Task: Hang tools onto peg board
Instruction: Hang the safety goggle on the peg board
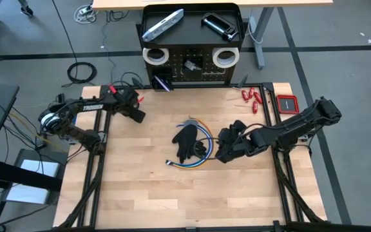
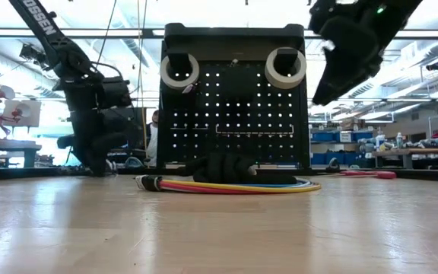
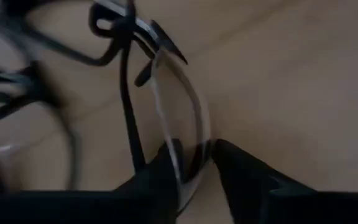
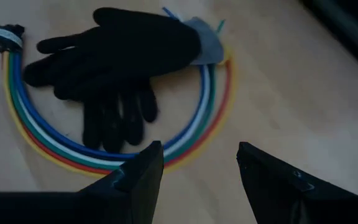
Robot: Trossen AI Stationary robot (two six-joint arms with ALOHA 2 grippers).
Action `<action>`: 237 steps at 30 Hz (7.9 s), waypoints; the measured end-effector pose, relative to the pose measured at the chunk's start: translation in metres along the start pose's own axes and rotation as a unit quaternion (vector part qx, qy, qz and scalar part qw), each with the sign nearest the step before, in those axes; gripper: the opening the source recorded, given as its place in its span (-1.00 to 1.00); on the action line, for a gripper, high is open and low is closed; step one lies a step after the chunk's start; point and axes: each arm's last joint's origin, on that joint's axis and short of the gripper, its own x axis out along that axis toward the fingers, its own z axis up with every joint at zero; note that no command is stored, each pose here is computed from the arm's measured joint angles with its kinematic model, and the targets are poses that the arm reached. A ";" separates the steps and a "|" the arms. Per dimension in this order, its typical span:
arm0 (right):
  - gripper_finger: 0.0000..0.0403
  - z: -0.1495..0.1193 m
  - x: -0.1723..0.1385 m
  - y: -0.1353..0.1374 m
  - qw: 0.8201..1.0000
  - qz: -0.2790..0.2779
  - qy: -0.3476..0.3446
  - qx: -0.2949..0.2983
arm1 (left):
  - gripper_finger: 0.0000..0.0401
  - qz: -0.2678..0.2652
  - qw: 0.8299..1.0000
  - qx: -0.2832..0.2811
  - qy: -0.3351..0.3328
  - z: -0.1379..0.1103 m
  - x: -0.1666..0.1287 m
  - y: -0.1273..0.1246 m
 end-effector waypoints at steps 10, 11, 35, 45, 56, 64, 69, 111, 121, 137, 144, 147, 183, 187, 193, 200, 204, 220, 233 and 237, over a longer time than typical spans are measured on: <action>0.07 -0.008 -0.037 -0.020 0.999 -0.026 -0.034 0.008 | -0.91 -0.038 0.994 0.093 -0.041 -0.044 -0.025 -0.097; 0.07 -0.009 -0.038 -0.019 0.999 -0.024 -0.035 0.004 | -0.91 -0.043 0.992 0.100 -0.060 -0.051 -0.029 -0.109; 0.16 -0.018 0.025 0.038 0.916 0.129 -0.377 0.046 | -0.92 -0.191 0.806 0.137 -0.544 -0.101 -0.115 -0.251; 0.15 0.026 0.031 0.036 0.881 0.184 -0.429 0.079 | -0.92 -0.151 0.780 0.198 -0.574 -0.087 -0.127 -0.296; -0.44 0.036 0.038 0.027 0.857 0.277 -0.425 0.088 | -0.92 -0.162 0.771 0.205 -0.581 -0.079 -0.129 -0.297; -0.83 0.043 0.032 0.021 0.840 0.325 -0.431 0.056 | -0.63 -0.169 0.762 0.238 -0.578 -0.086 -0.142 -0.295; -0.87 0.052 0.020 0.009 0.827 0.338 -0.447 0.045 | -0.30 -0.179 0.778 0.252 -0.548 -0.085 -0.166 -0.277; -0.87 0.047 -0.007 0.002 0.711 0.527 -0.432 -0.173 | -0.05 -0.348 0.694 0.271 -0.569 -0.099 -0.165 -0.303; -0.87 0.046 -0.001 0.003 0.737 0.490 -0.432 -0.173 | 0.31 -0.374 0.691 0.236 -0.572 -0.078 -0.167 -0.302; -0.87 0.046 -0.004 0.007 0.760 0.430 -0.459 -0.162 | 0.10 -0.387 0.693 0.218 -0.568 -0.060 -0.159 -0.306; -0.86 0.045 -0.003 0.007 0.764 0.432 -0.450 -0.162 | 0.03 -0.380 0.690 0.234 -0.570 -0.057 -0.153 -0.316; -0.82 0.045 -0.002 0.007 0.768 0.434 -0.443 -0.157 | -0.06 -0.371 0.695 0.229 -0.571 -0.059 -0.153 -0.316; -0.09 -0.016 -0.040 -0.020 0.950 0.206 -0.221 -0.075 | -0.52 -0.068 0.895 0.226 -0.378 0.001 -0.056 -0.320; -0.07 -0.020 -0.019 -0.013 0.966 0.098 -0.235 -0.038 | -0.52 -0.008 0.884 0.217 -0.413 0.008 -0.052 -0.328; 0.08 -0.020 0.020 -0.005 0.966 0.052 -0.253 -0.001 | -0.52 0.031 0.868 0.225 -0.440 0.007 -0.057 -0.330; 0.47 0.006 0.038 -0.002 0.939 0.052 -0.339 0.008 | -0.52 0.034 0.852 0.239 -0.464 -0.008 -0.068 -0.340; 0.65 0.013 0.044 -0.006 0.933 0.064 -0.352 0.026 | -0.52 0.082 0.846 0.230 -0.475 -0.019 -0.076 -0.333; 0.68 0.029 0.065 -0.006 0.900 0.135 -0.414 0.011 | -0.51 -0.055 0.816 0.261 -0.513 -0.027 -0.089 -0.306; 0.13 0.033 0.072 -0.016 0.904 0.120 -0.407 0.056 | -0.47 -0.081 0.803 0.257 -0.531 -0.020 -0.093 -0.307; -0.08 0.033 0.073 -0.016 0.902 0.128 -0.405 0.072 | -0.42 -0.068 0.807 0.250 -0.531 -0.020 -0.093 -0.306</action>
